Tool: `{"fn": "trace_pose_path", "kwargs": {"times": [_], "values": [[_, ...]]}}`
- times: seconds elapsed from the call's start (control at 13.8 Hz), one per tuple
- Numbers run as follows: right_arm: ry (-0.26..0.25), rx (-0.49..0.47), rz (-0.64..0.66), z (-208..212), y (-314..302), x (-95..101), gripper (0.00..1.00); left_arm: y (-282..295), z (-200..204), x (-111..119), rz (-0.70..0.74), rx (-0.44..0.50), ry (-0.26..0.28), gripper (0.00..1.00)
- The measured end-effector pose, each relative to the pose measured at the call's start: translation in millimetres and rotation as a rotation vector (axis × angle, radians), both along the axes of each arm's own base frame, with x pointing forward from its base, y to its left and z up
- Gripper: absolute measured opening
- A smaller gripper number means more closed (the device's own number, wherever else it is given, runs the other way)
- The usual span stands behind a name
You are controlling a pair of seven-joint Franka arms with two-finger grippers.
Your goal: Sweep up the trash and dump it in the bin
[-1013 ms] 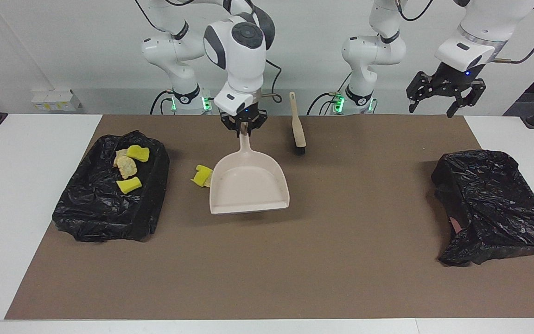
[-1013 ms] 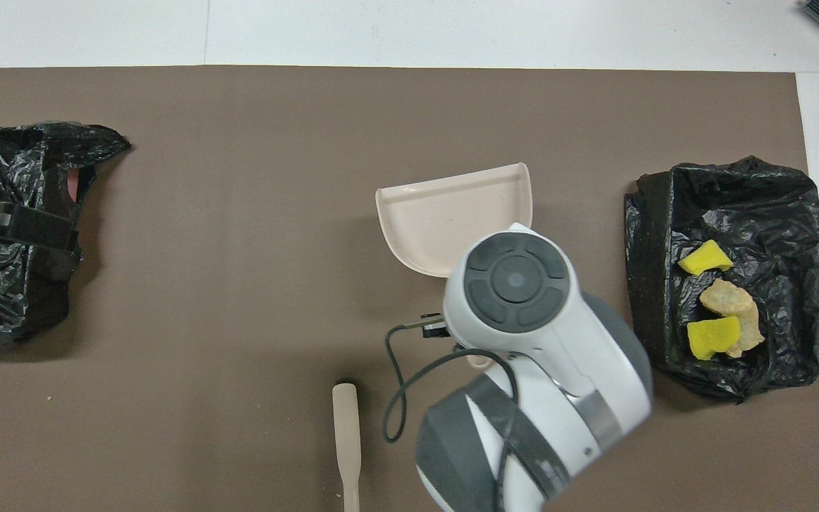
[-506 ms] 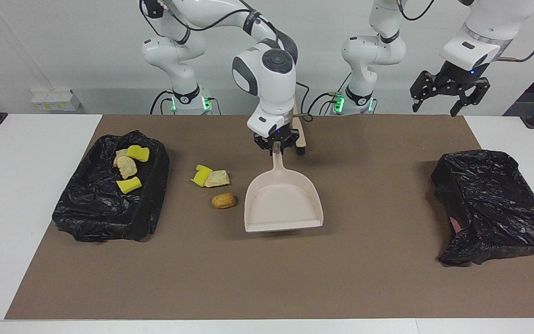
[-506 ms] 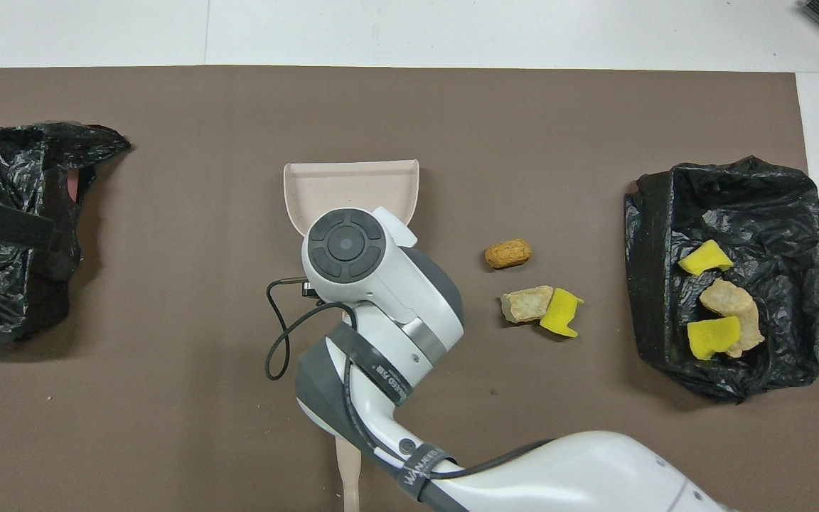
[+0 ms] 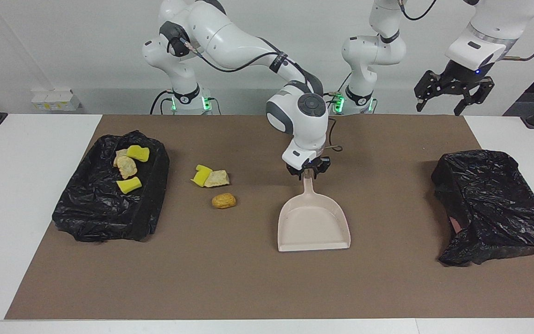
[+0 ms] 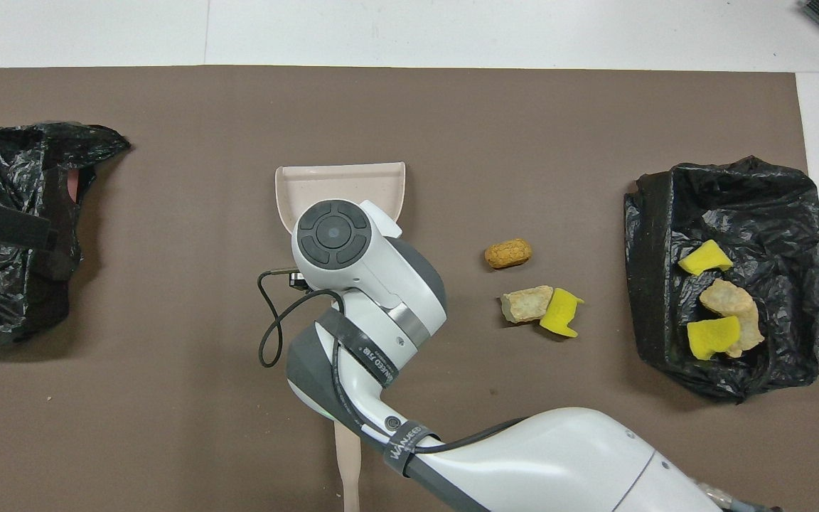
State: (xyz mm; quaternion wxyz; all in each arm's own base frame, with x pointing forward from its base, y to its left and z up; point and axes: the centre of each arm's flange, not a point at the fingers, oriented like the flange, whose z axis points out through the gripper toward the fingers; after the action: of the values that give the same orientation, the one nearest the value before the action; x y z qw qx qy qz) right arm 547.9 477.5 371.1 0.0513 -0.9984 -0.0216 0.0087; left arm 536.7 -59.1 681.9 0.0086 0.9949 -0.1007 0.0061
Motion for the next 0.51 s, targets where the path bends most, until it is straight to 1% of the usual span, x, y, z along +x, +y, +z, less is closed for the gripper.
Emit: {"fn": "trace_pose_path", "kwargs": {"times": [0.07, 0.14, 0.22, 0.36, 0.51], "values": [[-0.006, -0.002, 0.014, 14.8, -4.0, -2.1, 0.81, -0.1, -0.2, 0.2, 0.000, 0.000, -0.001, 1.00], [-0.005, -0.005, 0.023, 33.9, -8.5, -10.0, 0.94, -0.8, -0.8, 0.4, -0.001, 0.000, -0.002, 1.00], [0.004, -0.006, 0.030, 52.3, -12.5, -23.4, 1.00, -3.6, -2.8, 1.3, -0.006, -0.001, -0.005, 1.00], [0.033, -0.021, 0.049, 84.0, -23.4, -62.7, 1.00, -20.4, -17.2, 6.4, -0.008, -0.004, -0.021, 1.00], [0.070, -0.030, 0.075, 102.4, -29.2, -114.3, 1.00, -62.5, -48.9, 12.4, 0.011, -0.013, -0.044, 1.00]]}}
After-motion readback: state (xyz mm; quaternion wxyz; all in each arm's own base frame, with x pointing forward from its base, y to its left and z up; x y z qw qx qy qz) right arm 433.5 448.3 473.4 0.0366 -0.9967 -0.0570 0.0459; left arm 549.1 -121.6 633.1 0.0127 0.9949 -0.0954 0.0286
